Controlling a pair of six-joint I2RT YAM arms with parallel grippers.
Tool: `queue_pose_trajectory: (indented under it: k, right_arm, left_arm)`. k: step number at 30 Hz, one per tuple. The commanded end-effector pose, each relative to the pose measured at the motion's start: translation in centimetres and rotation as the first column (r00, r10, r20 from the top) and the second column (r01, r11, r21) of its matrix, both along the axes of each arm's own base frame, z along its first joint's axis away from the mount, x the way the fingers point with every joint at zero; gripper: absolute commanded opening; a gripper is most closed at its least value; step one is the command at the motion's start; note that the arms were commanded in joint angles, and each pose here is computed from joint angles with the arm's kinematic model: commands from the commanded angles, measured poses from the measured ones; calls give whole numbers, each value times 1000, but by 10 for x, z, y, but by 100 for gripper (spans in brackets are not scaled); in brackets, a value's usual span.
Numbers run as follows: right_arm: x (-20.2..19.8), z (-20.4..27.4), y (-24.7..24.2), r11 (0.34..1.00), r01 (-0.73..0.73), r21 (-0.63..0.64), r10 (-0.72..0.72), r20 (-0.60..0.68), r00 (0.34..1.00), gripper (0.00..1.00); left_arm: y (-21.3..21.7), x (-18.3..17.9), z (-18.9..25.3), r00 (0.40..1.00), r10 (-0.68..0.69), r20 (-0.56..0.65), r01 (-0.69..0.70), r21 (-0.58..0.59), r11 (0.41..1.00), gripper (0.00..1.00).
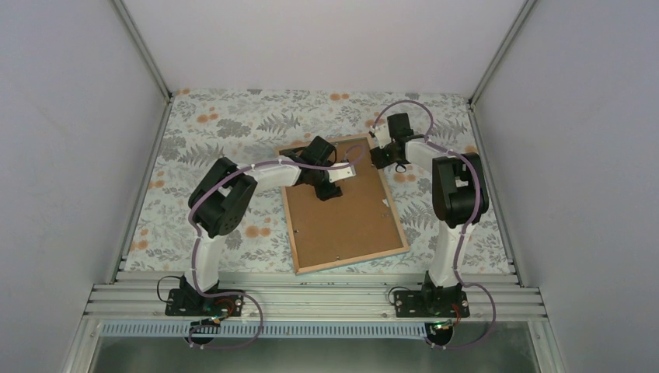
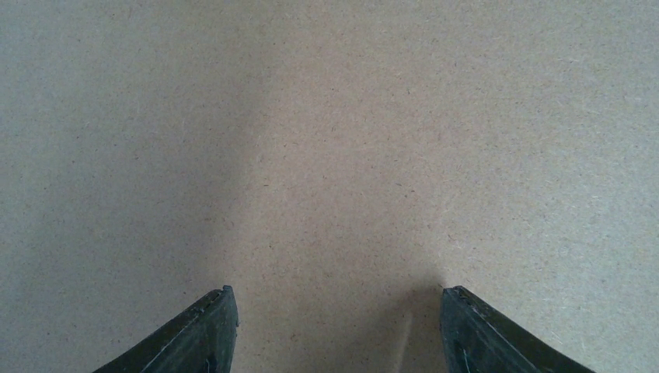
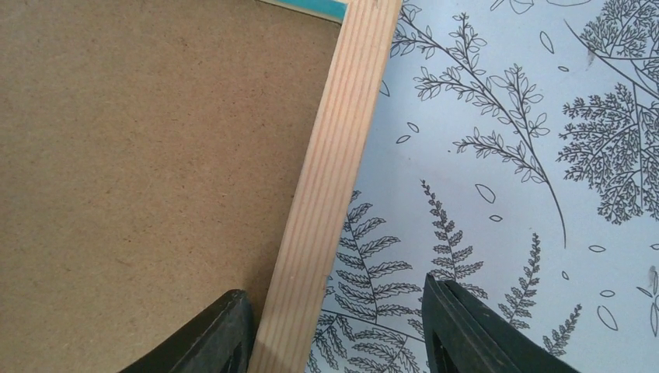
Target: Put the photo into the frame
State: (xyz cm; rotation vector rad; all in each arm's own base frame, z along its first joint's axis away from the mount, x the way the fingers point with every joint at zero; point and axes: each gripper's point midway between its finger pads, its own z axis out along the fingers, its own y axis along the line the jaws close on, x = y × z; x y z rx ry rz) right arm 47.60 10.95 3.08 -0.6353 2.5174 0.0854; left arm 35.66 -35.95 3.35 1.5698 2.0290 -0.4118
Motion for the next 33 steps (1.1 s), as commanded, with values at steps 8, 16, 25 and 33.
queue_pose_trajectory:
  k: [8, 16, 25, 33]
  right_arm:
    - [-25, 0, -17, 995, -61, -83, 54, -87, 995, 58]
    - [-21, 51, 6, 995, -84, 53, 87, -45, 995, 62]
    - [-84, 73, 6, 976, -203, 77, 209, -79, 975, 89]
    - [-148, 64, -21, 981, -196, 2, 194, -158, 968, 100]
  left_arm:
    - [7, -7, -18, 999, 1, -33, 1, 55, 998, 66]
    - [5, -6, -19, 999, 2, -43, 1, 54, 999, 66]
    - [5, -6, -19, 999, 4, -41, -1, 53, 999, 66]
    - [4, -5, -19, 999, 3, -43, -1, 50, 999, 66]
